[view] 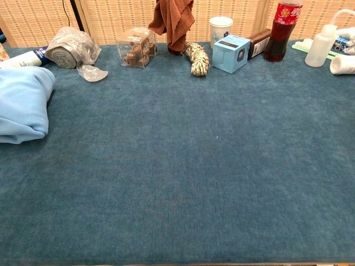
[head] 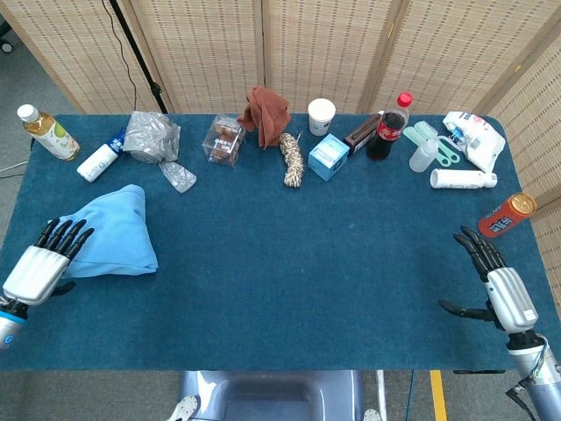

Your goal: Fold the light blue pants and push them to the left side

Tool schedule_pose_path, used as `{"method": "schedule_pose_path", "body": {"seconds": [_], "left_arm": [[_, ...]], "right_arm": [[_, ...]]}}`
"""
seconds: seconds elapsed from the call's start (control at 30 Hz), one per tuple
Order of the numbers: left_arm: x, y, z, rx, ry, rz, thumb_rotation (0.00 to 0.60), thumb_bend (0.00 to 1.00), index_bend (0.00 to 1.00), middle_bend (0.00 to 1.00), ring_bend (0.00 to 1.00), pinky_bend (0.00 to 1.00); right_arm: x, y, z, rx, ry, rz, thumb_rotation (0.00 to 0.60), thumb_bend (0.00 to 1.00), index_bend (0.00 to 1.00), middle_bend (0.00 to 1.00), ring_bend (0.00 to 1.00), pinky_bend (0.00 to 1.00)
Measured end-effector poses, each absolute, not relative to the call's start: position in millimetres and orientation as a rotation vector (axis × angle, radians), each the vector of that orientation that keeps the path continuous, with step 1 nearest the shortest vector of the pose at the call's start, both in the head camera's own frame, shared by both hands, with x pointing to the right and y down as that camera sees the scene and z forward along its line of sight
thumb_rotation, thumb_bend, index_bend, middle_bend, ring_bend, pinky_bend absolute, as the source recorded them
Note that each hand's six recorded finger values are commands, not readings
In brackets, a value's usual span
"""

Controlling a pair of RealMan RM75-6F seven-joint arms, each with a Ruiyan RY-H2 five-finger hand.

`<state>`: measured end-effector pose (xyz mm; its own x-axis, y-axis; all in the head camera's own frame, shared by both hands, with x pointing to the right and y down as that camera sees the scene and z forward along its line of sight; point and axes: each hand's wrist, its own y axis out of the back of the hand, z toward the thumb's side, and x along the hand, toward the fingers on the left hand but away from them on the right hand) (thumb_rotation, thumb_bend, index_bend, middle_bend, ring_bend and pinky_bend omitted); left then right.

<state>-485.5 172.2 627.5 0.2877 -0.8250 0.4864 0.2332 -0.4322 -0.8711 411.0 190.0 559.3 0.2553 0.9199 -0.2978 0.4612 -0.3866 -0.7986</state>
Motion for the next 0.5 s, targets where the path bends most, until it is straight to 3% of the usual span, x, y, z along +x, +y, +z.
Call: {"method": "schedule_pose_path", "body": {"seconds": [0.13, 0.5], "left_arm": [[-486, 183, 605, -1.593, 0.717, -1.340, 0.600, 0.00, 0.00, 0.00, 0.00, 0.00], [-495, 219, 563, -1.600, 1.039, -1.436, 0.600, 0.00, 0.00, 0.00, 0.00, 0.00]], "right_arm": [[414, 189, 555, -1.877, -1.212, 1.059, 0.600, 0.00, 0.00, 0.00, 0.00, 0.00], [422, 188, 555, -1.561, -1.056, 1.204, 0.600, 0.00, 0.00, 0.00, 0.00, 0.00]]}}
